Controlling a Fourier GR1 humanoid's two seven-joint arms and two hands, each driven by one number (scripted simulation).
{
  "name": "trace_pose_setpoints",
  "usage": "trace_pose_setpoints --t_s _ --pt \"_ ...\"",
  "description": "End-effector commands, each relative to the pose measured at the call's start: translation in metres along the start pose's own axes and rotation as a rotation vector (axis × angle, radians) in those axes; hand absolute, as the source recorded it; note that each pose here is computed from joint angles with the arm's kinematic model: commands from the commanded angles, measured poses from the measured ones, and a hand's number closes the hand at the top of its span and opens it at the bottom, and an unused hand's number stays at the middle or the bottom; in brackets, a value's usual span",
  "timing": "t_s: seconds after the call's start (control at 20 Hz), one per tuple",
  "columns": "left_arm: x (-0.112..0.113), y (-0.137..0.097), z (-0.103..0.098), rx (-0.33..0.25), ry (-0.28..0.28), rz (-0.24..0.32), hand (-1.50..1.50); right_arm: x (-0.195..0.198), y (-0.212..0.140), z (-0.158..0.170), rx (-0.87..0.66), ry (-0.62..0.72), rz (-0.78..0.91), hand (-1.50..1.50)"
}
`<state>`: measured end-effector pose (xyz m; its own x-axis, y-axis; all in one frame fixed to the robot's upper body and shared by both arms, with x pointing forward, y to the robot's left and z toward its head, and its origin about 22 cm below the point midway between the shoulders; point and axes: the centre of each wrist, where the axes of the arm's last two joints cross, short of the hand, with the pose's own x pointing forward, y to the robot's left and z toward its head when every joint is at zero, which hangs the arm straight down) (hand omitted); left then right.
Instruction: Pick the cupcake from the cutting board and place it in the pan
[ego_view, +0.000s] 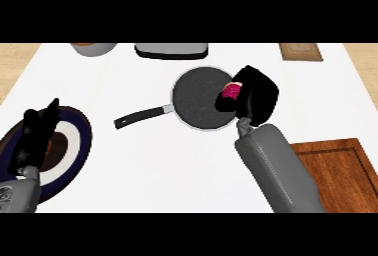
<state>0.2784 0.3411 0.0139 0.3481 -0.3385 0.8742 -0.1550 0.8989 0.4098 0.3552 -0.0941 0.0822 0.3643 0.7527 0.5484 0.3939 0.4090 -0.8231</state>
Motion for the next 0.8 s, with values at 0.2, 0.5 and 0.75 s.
trace_pose_setpoints --t_s 0.2,0.5,0.75 --pt "0.005 -0.011 -0.008 -0.007 -0.018 -0.006 0.0 -0.011 0.045 -0.043 0.045 0.081 -0.06 1.5" --pt "0.01 -0.018 0.002 -0.057 -0.026 -0.022 0.0 -0.031 0.061 -0.045 0.056 0.147 -0.191 1.5" --pt "0.021 -0.019 -0.011 -0.052 -0.053 -0.008 0.0 -0.016 0.058 -0.053 0.118 0.172 -0.279 -1.5"
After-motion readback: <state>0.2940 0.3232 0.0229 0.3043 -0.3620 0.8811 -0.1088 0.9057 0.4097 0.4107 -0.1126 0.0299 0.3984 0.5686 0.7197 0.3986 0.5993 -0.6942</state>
